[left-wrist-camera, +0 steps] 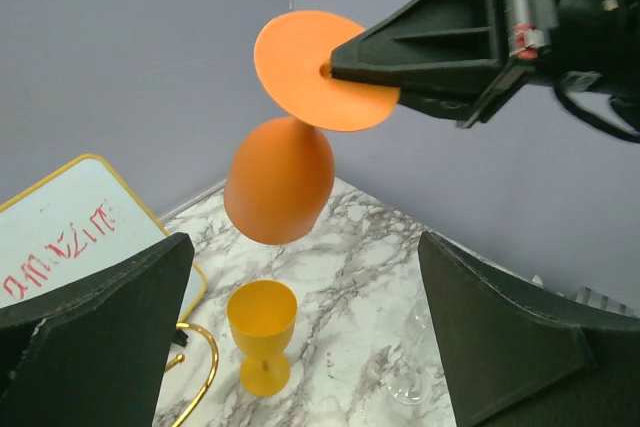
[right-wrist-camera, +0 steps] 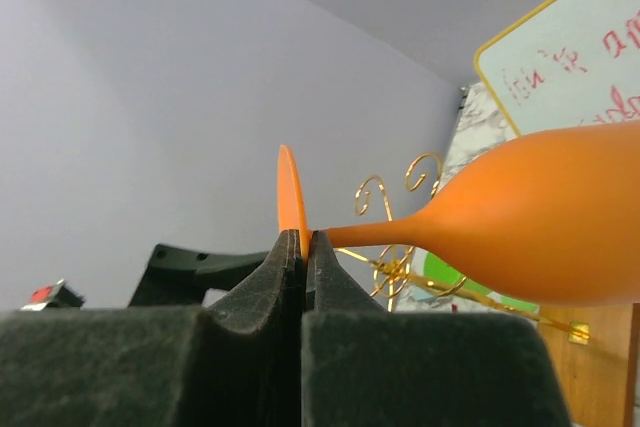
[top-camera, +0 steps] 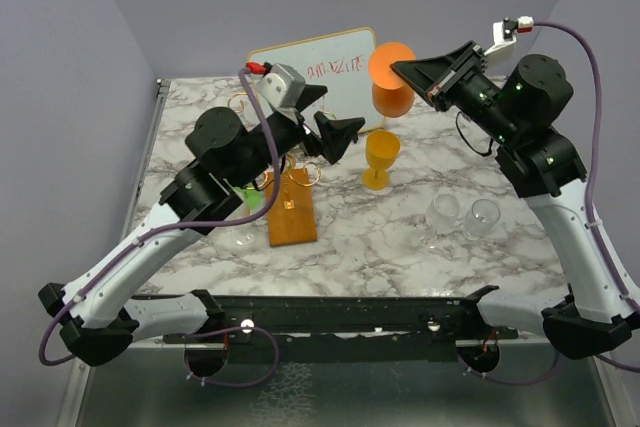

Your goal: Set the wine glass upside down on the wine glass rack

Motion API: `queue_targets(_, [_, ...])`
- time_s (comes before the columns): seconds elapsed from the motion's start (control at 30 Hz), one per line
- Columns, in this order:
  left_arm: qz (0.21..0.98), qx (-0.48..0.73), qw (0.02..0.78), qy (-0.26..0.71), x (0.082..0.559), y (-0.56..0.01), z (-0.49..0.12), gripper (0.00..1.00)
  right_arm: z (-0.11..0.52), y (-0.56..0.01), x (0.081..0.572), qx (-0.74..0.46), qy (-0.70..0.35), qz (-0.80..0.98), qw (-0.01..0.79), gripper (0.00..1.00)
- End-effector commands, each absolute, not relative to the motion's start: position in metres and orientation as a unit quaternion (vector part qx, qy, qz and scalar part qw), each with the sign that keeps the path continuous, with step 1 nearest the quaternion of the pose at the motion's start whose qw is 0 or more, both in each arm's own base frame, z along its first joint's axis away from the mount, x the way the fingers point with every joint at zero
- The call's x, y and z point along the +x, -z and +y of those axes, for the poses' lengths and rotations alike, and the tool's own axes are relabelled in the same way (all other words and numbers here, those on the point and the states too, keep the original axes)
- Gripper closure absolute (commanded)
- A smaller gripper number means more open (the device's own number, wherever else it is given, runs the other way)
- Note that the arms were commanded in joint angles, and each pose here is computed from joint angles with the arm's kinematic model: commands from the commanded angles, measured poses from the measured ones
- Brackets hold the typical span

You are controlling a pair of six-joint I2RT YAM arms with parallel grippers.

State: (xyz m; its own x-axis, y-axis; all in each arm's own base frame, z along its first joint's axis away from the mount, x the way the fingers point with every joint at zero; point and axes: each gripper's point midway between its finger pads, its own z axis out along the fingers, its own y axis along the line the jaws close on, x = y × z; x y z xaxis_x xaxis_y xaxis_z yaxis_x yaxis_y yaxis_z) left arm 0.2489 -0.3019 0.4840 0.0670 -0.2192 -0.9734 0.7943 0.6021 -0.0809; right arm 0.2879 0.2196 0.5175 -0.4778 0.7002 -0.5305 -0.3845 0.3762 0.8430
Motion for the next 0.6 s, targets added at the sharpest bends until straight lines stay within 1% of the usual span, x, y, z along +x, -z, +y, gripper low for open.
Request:
queue_targets(0.0, [0.608,0.209,0.674,0.364,0.227,-0.483,-0.262,0.04,0.223,-0.505,0.32,0.115,-0.51,0.672,0.525,0.99])
queue_targets(0.17, [0.634,0.147,0.688,0.32,0.217,-0.481,-0.209,0.03,0.252,-0.47,0.342,0.083,-0.52,0.7,0.483,0.99])
queue_targets(0.3, [0.652,0.085,0.694,0.292,0.212,-0.472,-0.171,0.02,0.278,-0.457,0.353,0.041,-0.542,0.708,0.45,0.99])
queue_targets(0.47, [0.654,0.069,0.693,0.296,0.198,-0.459,-0.152,0.02,0.301,-0.435,0.36,0.027,-0.556,0.72,0.415,0.99])
queue_targets(0.57, [0.656,0.066,0.692,0.294,0.194,-0.456,-0.146,0.02,0.325,-0.424,0.359,0.018,-0.56,0.729,0.393,0.99])
